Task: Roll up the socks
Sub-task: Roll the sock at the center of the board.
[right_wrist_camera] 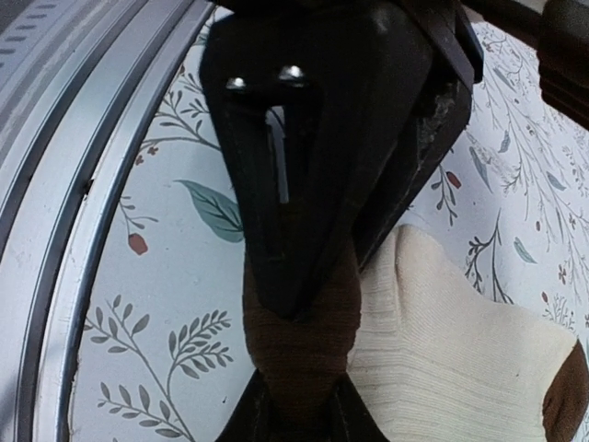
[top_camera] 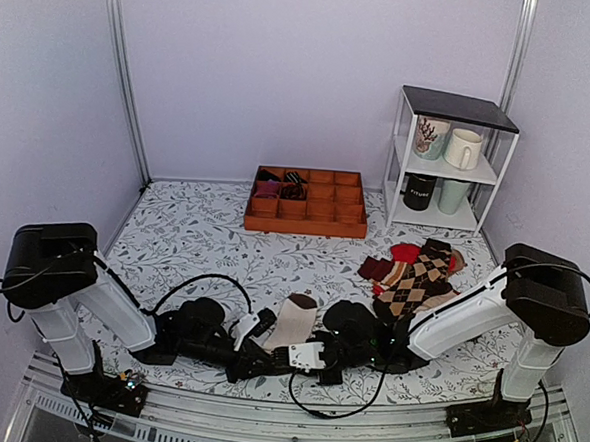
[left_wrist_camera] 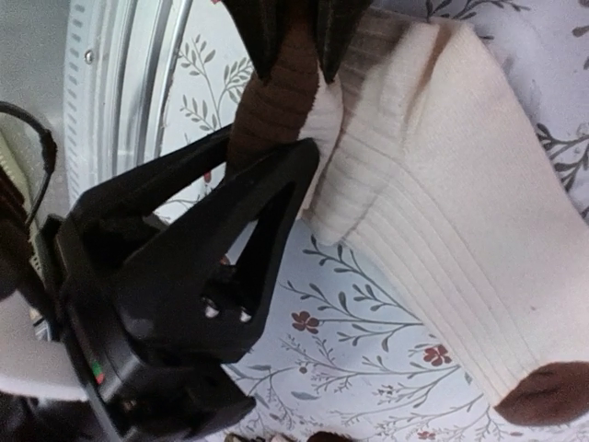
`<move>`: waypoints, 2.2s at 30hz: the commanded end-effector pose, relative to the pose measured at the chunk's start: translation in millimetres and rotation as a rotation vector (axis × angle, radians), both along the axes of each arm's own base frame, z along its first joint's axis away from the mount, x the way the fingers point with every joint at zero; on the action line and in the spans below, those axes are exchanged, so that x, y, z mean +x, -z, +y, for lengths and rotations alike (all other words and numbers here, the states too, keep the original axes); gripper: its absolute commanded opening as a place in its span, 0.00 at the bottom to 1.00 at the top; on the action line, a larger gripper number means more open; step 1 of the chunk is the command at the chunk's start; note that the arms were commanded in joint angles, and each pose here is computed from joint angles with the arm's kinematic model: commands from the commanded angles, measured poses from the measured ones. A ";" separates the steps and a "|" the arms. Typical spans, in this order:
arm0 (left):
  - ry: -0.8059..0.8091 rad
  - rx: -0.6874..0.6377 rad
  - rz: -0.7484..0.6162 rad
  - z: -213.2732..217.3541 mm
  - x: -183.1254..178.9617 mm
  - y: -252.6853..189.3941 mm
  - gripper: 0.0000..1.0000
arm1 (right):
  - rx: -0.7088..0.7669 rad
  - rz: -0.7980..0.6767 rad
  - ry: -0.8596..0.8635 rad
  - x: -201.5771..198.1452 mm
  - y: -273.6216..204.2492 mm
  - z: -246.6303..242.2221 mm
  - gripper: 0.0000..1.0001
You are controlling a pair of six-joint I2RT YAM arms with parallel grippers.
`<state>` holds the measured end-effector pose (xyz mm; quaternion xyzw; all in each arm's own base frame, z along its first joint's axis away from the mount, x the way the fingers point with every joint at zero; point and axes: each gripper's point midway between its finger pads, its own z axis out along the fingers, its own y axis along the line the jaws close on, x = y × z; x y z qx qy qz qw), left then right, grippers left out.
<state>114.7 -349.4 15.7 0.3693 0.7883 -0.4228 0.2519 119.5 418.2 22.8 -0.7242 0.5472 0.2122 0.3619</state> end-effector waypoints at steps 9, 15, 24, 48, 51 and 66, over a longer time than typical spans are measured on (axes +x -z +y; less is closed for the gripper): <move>-0.060 0.092 -0.369 29.1 14.5 -41.7 0.51 | -0.282 0.573 0.109 -44.3 55.8 -37.7 0.14; 0.007 -0.019 -0.522 27.6 1.4 -63.5 0.53 | -0.320 0.831 0.182 -45.5 52.0 -41.9 0.14; 0.099 -0.067 -0.588 14.2 -14.0 -53.9 0.56 | -0.414 0.929 0.296 -42.9 72.4 -52.4 0.14; 0.153 0.045 -0.551 7.0 -14.8 0.1 0.55 | -0.458 0.964 0.284 -48.2 77.7 -61.9 0.14; 0.164 0.063 -0.533 7.6 -16.6 7.6 0.47 | -0.462 0.966 0.281 -48.8 77.3 -61.7 0.14; 0.140 0.238 -0.193 17.8 -30.9 48.8 0.00 | -0.286 0.805 0.348 -11.5 36.3 -40.2 0.33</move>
